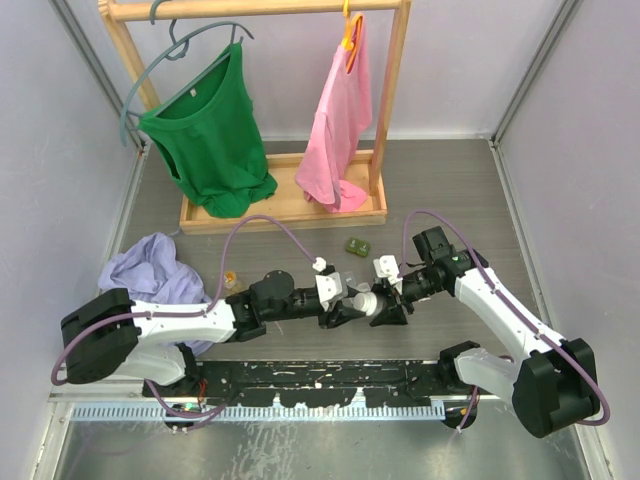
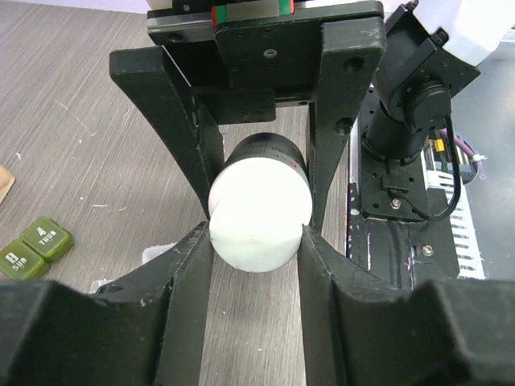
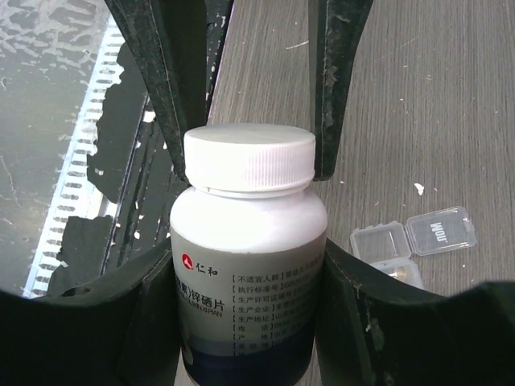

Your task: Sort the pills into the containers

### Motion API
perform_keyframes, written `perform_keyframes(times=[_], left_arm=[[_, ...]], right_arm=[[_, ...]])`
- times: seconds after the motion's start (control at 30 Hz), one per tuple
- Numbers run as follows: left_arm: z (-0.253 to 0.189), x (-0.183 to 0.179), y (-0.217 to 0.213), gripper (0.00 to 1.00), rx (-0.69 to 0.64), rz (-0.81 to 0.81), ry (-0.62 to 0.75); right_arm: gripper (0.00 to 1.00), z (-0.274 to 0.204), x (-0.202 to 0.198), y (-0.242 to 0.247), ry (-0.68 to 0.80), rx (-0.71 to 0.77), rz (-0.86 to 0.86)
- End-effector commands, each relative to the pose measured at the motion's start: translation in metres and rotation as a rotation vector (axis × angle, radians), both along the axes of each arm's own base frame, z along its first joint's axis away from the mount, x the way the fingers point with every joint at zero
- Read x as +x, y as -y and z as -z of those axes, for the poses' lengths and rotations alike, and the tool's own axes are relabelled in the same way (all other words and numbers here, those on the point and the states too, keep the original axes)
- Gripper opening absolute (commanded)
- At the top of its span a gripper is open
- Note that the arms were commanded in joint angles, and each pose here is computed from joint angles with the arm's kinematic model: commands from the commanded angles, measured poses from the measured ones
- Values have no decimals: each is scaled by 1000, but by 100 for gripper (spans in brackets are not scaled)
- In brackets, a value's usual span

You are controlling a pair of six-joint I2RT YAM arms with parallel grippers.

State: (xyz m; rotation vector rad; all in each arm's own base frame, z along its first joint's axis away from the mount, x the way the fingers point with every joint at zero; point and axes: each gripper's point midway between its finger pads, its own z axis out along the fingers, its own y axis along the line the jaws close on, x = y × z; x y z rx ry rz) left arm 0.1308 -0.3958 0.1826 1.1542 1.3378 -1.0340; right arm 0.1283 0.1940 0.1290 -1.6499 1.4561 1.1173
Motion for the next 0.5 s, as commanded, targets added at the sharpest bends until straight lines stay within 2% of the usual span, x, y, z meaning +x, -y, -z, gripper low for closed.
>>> perform_keyframes(times=[0.0, 0.17, 0.3, 0.47], left_arm=[[-44, 11, 8, 37, -136, -37, 30], [-50, 8, 7, 20, -163, -42, -27], [-53, 11, 1, 1, -212, -117, -212], [-71, 12, -11, 0, -344, -229, -503]], right_arm=[[1, -18, 4, -6, 41, 50, -20], [1, -18, 4, -6, 42, 49, -21], [1, -17, 4, -6, 42, 47, -20], [1, -17, 5, -6, 36, 46, -17]])
